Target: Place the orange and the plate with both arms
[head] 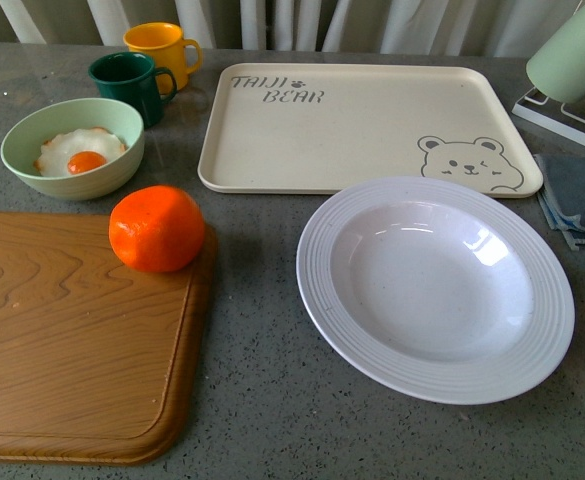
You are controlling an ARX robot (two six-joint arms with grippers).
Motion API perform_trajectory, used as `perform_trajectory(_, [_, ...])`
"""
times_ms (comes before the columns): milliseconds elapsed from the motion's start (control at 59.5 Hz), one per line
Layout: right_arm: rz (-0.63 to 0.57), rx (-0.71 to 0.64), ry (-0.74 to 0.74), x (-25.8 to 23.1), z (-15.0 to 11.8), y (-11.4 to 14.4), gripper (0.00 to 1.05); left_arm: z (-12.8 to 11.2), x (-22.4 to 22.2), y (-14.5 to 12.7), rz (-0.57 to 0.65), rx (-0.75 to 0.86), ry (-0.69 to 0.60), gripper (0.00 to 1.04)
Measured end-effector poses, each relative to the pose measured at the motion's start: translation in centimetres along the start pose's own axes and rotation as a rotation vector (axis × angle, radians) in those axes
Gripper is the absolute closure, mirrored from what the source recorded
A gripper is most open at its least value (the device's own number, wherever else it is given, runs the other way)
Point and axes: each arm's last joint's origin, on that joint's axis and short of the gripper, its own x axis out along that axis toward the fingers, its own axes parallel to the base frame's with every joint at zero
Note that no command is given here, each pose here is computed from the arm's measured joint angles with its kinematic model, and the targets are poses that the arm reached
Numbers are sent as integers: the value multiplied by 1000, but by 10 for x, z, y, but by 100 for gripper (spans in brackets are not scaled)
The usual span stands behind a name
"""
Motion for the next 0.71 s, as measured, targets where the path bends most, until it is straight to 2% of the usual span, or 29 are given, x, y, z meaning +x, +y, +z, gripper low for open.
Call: perform_trajectory(706, [0,0,0,0,0,0,9,0,0,0,0,0,0,9])
